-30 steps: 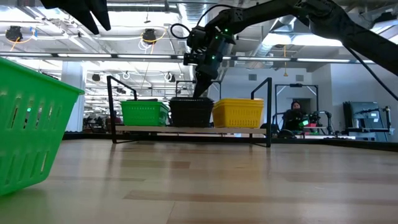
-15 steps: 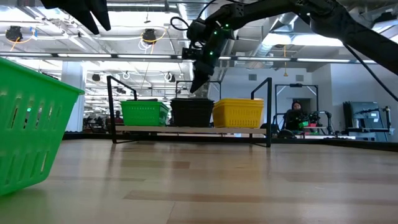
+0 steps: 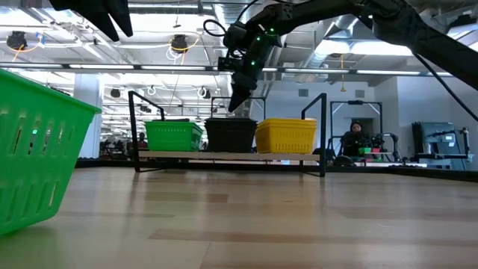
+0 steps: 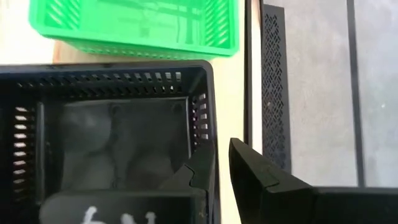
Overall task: Stack baskets on shelf by color
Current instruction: Stack the black basket on top of the black basket on the shelf
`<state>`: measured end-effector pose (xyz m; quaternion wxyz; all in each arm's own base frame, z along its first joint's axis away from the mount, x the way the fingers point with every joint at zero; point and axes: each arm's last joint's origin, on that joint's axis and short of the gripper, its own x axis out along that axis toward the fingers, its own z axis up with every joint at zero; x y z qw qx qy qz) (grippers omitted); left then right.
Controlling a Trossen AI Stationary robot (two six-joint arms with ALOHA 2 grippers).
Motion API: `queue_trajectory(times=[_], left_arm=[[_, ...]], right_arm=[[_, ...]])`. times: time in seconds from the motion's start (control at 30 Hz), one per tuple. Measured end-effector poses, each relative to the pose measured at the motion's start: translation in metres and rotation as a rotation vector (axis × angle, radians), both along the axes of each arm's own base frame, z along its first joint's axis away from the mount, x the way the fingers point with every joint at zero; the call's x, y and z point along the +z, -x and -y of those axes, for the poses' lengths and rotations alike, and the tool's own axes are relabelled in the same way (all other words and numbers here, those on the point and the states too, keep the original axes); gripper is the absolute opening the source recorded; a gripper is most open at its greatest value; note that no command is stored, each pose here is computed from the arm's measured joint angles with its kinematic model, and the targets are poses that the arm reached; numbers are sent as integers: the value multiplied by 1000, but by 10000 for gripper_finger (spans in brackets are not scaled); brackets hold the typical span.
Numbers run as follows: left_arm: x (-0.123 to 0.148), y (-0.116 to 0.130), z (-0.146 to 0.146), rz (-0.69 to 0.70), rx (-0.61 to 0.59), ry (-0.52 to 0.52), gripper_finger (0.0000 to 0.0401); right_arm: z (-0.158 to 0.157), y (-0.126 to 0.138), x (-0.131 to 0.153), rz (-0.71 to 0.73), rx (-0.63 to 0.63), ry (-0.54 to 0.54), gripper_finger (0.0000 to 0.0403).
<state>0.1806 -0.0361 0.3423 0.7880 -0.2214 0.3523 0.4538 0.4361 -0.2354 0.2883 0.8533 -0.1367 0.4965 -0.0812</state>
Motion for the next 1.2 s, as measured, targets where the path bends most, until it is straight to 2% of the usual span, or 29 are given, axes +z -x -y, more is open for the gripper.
queue_trajectory(times=[0.27,1.2], left_arm=[[0,0,0,0,0,0,168],[0,0,0,2,3,1,168]], right_arm=[[2,3,-9,-26,-35,-46,69],[15,4,-12,4,-50,-32,56]])
